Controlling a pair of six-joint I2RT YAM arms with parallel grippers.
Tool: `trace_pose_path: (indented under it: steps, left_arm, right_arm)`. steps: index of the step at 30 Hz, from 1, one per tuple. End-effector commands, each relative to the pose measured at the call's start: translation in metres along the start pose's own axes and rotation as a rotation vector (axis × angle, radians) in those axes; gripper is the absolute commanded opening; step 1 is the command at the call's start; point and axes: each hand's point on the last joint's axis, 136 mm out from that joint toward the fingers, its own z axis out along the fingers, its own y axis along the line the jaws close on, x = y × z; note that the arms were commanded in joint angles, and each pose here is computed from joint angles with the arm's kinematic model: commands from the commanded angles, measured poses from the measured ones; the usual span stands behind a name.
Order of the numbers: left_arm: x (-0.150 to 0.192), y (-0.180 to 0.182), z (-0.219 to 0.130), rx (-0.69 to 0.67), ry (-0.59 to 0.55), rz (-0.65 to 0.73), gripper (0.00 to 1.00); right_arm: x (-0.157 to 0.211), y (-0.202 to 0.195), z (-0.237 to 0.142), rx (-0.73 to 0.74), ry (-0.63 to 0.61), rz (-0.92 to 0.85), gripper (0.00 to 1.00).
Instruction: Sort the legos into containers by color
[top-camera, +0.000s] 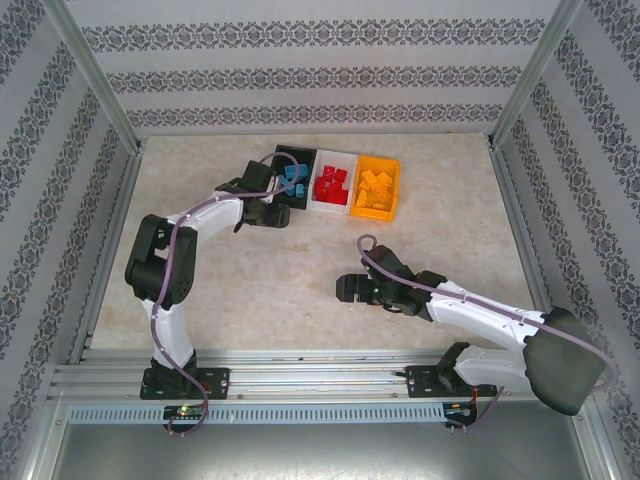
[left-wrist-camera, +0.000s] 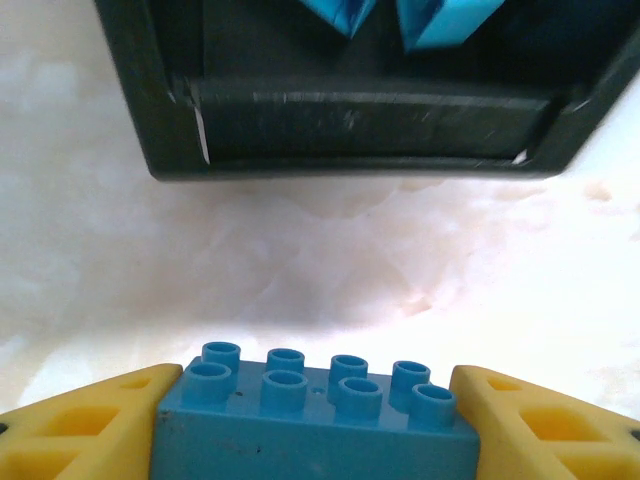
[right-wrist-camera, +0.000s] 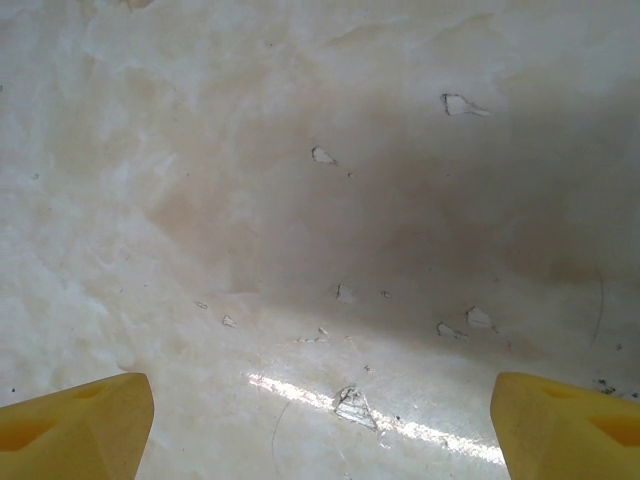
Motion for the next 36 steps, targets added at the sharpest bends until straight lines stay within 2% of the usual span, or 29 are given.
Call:
trace_pose_path:
  steps: [1,10,16,24,36]
  left_arm:
    - [-0.023,-0.009,-0.038,0.054,-0.085,-0.044,0.61]
    - [-0.076,-0.032,-0.108,0.148,-0.278,-0.072,0.62]
    - [-0.109,-0.037,-0.125,0.154,-0.386,-0.069,0.62]
    - [-0.144,-0.034,-0.106,0.115,-0.473,-0.047,0.62]
    - [-0.157,-0.026,-0.02,0.078,-0.381,-0.062,0.62]
  right_arm:
    - [-0.001,-0.002,-0.004,0.016,-0.02,0.008,0.88]
    - [0.004,-0.004,-0.001,0.013,-0.021,0.015,0.88]
    - [0.006,-0.004,0.007,0.012,-0.009,0.02,0.88]
    - [0.01,-0.005,0.017,0.023,0.018,0.016,0.88]
    - [0.013,-0.008,0.03,0.046,0.045,-0.001,0.88]
